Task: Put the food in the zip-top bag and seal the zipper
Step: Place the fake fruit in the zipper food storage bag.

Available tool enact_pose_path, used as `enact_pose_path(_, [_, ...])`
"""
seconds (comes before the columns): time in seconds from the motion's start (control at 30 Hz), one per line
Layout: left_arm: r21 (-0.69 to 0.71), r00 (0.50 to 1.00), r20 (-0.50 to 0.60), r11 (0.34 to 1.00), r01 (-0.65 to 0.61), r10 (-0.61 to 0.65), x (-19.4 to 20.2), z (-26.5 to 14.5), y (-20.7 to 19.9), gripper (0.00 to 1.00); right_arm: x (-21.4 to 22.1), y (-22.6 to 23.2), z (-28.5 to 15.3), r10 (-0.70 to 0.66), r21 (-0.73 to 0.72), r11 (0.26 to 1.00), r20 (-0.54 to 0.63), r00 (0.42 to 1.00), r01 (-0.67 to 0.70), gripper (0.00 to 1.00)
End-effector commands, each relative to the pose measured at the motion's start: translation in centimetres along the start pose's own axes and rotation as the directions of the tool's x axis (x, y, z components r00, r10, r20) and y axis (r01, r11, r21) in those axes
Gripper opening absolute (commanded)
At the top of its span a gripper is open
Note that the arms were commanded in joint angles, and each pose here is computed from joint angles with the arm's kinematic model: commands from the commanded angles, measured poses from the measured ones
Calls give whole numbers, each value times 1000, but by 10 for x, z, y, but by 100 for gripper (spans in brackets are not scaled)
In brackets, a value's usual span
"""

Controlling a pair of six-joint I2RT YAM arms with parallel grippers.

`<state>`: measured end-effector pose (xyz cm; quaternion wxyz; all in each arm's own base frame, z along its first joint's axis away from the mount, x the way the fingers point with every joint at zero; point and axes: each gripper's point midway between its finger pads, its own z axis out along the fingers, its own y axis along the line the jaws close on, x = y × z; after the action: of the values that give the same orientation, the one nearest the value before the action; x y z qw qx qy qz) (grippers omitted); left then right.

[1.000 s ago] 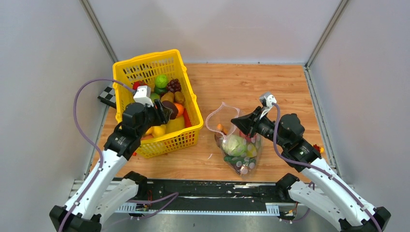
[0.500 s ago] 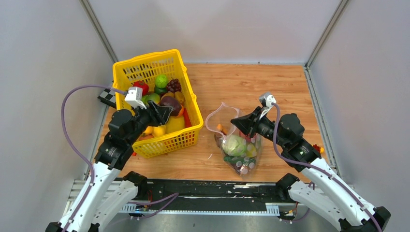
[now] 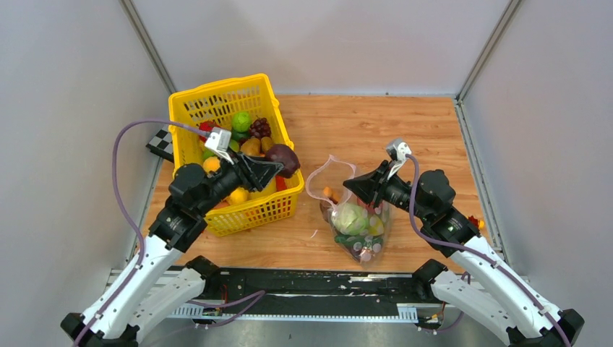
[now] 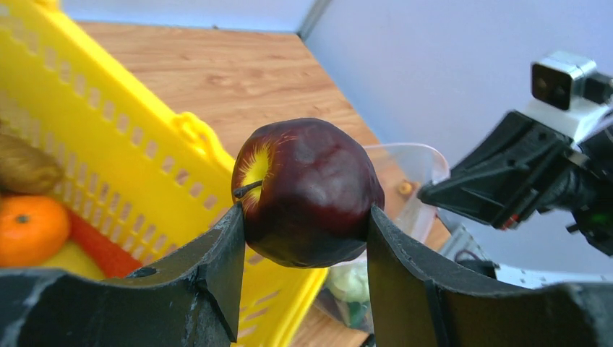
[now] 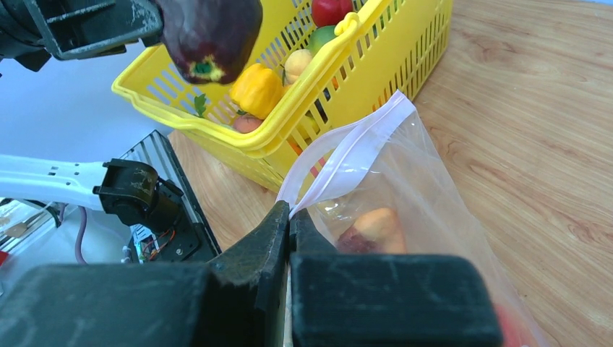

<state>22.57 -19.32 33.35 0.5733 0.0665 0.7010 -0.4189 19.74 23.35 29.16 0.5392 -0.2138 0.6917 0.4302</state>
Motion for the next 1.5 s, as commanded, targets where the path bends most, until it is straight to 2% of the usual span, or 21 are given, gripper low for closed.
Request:
enact_pose_path(0.0, [71,998,53,997,-37,34,-15,14,-31,25,-25,20,-3,-18,-81,996,80,997,24,0])
enact_pose_path(0.27, [98,984,-57,981,-165,171,15,40,-58,28,-28,24,-11,-31,-87,995,98,995,39,0])
enact_pose_path(0.47, [108,978,-86,978,-180,189,31,59,-68,29,-28,31,-13,-41,-125,991,98,994,53,1])
enact_pose_path(0.6, [118,955,-158,965,-234,251,50,68,-73,29,-29,31,-14,-47,-121,991,102,994,59,1])
enact_pose_path(0.8, [207,925,-230,944,-256,302,73,68,-83,30,-34,33,-12,-24,-133,990,138,990,42,1])
enact_pose_path(1.07, [220,919,-247,941,-257,309,85,74,-88,31,-34,34,-9,-9,-146,989,138,990,29,1])
enact_pose_path(1.3, [277,898,-287,926,-257,335,112,89,-109,39,-34,34,-10,-9,-148,989,144,990,30,1])
enact_pose_path(1.47, [209,933,-240,953,-220,268,111,105,-104,47,-34,37,-11,-15,-161,986,150,989,39,1])
